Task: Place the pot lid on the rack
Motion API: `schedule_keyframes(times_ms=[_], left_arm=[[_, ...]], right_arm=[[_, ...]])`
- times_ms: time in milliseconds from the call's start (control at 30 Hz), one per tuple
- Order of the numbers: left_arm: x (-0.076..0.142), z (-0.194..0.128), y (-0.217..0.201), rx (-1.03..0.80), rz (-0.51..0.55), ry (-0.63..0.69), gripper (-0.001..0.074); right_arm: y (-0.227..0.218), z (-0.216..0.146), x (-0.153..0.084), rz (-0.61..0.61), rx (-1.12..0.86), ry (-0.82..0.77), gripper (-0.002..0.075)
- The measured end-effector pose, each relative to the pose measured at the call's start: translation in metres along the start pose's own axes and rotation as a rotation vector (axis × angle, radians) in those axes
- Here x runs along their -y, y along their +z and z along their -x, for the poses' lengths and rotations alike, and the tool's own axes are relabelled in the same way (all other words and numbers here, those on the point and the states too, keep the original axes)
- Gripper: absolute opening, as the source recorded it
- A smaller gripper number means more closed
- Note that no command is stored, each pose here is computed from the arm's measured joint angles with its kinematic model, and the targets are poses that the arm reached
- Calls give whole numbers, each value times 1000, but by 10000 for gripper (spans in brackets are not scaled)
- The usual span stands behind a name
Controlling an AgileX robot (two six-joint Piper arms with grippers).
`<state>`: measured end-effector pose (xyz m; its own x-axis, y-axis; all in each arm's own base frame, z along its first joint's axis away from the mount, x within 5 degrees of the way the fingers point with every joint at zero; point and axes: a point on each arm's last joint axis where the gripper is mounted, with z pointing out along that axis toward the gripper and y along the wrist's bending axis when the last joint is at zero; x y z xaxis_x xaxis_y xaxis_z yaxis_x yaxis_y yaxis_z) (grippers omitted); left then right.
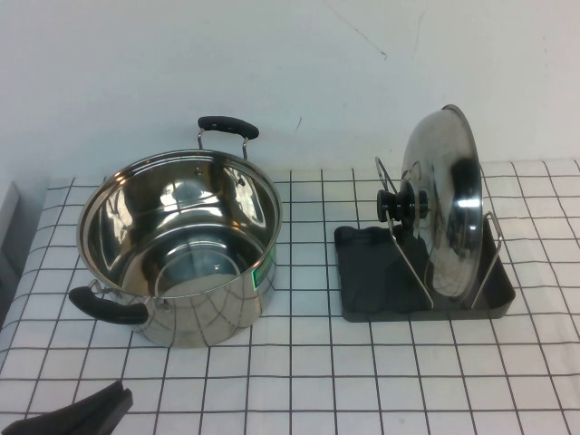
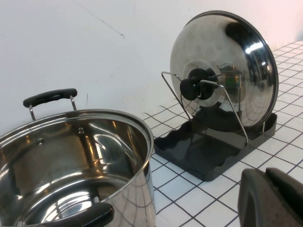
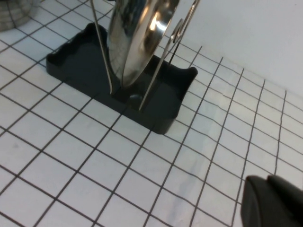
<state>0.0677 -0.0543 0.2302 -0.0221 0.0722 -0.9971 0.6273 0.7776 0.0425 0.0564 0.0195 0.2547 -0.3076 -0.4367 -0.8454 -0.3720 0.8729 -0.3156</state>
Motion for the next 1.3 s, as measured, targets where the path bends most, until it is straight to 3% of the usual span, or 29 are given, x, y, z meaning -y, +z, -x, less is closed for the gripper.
schedule_keyframes(times_ms=[667, 767, 1000, 1300], left_arm=[[-1, 0, 0, -5, 10, 2, -2], [-7, 0, -3, 7, 80, -11, -2], [-28, -12, -17, 41, 384, -49, -2], [-31, -33, -36, 57, 595, -52, -2]], right_arm=[[0, -2, -6, 68, -25, 41, -1], [0, -2, -6, 69, -24, 43, -1], [0, -2, -6, 69, -24, 45, -1], [0, -2, -6, 69, -24, 45, -1]])
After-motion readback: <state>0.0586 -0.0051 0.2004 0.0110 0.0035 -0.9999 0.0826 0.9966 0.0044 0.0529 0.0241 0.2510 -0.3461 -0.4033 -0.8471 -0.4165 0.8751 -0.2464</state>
